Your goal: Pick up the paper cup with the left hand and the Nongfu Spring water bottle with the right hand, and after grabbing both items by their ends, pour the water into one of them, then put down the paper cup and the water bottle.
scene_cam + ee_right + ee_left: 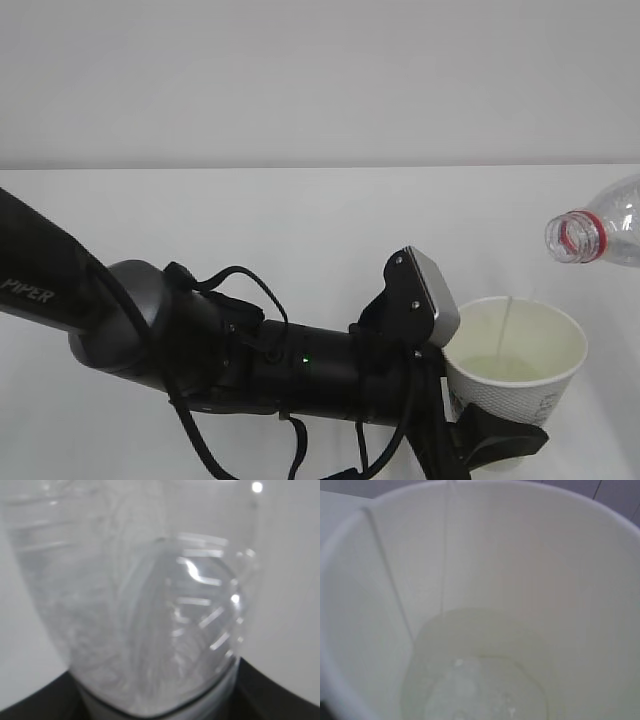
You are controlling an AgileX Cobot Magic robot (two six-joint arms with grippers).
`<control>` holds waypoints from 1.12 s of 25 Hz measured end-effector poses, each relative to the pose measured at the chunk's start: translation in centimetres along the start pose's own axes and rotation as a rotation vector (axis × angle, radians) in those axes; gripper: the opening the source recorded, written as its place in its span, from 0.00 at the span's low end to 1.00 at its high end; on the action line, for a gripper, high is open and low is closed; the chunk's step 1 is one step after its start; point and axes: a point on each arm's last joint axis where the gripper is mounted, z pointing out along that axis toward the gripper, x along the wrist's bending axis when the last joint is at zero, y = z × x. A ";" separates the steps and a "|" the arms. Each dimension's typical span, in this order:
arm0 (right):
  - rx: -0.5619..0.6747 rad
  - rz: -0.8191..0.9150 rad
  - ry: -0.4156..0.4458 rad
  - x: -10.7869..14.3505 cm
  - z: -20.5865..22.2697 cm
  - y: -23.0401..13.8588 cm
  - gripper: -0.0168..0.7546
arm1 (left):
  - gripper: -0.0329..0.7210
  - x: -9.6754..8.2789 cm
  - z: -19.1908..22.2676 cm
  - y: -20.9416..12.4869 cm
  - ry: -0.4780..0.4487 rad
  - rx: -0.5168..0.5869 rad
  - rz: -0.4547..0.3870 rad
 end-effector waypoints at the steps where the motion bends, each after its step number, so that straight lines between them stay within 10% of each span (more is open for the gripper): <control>1: 0.000 0.000 0.000 0.0 0.0 0.0 0.54 | 0.76 0.0 0.0 0.0 0.001 0.002 0.000; 28: 0.002 0.003 -0.002 0.0 0.0 0.0 0.54 | 0.76 0.0 0.0 0.0 0.001 0.001 0.000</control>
